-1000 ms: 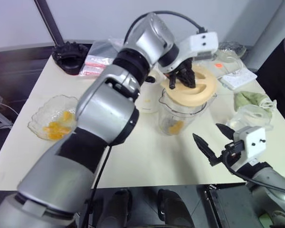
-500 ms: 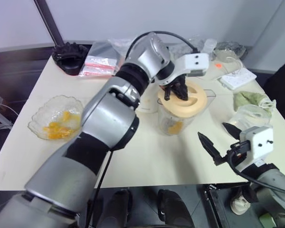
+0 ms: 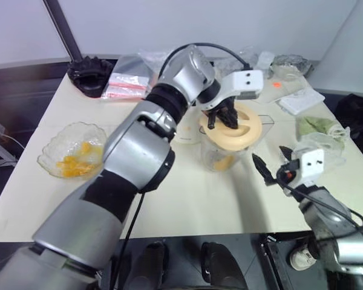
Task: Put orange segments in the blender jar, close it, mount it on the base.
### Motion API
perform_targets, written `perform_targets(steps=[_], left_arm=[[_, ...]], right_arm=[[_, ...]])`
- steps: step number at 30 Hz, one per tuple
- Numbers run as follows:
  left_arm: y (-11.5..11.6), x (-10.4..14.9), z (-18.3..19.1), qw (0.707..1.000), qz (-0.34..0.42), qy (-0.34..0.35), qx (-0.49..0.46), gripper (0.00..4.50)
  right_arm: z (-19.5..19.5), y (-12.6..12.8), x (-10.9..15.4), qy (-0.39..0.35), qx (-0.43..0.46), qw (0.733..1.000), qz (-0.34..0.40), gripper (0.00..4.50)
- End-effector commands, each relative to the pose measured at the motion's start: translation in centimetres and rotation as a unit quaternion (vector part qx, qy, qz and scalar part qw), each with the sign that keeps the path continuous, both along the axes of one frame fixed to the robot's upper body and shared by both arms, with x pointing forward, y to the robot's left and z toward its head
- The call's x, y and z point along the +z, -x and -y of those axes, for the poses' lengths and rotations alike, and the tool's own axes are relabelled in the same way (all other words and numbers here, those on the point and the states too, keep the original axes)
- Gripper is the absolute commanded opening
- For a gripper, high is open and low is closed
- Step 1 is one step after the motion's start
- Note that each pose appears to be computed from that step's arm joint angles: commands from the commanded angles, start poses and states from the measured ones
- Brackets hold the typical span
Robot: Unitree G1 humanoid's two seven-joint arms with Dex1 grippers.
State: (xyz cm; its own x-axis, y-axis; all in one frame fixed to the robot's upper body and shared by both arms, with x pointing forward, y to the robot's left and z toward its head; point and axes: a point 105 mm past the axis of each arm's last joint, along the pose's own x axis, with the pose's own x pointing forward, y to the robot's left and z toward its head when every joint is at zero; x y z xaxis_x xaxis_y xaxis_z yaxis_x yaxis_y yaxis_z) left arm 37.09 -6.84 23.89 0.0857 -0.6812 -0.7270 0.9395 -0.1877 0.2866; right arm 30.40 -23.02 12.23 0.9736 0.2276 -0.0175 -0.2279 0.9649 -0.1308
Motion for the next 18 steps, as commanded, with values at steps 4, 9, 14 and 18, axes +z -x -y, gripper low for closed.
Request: perform_targets(steps=[4, 9, 14, 18], left_arm=[[-0.1, -1.9, -0.3, 1.0, -0.017, -0.018, 0.007, 0.24], [-0.2, -2.1, -0.6, 1.0, -0.019, -0.021, 0.007, 0.24], [-0.2, -2.8, -1.0, 0.999, -0.027, -0.028, 0.007, 0.24], [-0.4, -3.3, -1.2, 0.999, -0.029, -0.03, 0.019, 0.24]], right_arm=[[-0.2, -3.2, 0.3, -0.012, 0.019, 0.999, 0.025, 4.5], [0.3, -5.4, 0.2, -0.005, 0.014, 0.999, 0.032, 4.5], [0.4, -7.0, 0.6, -0.017, -0.004, 0.998, 0.053, 4.5], [-0.2, -6.8, 0.9, -0.016, -0.006, 0.998, 0.066, 3.03]])
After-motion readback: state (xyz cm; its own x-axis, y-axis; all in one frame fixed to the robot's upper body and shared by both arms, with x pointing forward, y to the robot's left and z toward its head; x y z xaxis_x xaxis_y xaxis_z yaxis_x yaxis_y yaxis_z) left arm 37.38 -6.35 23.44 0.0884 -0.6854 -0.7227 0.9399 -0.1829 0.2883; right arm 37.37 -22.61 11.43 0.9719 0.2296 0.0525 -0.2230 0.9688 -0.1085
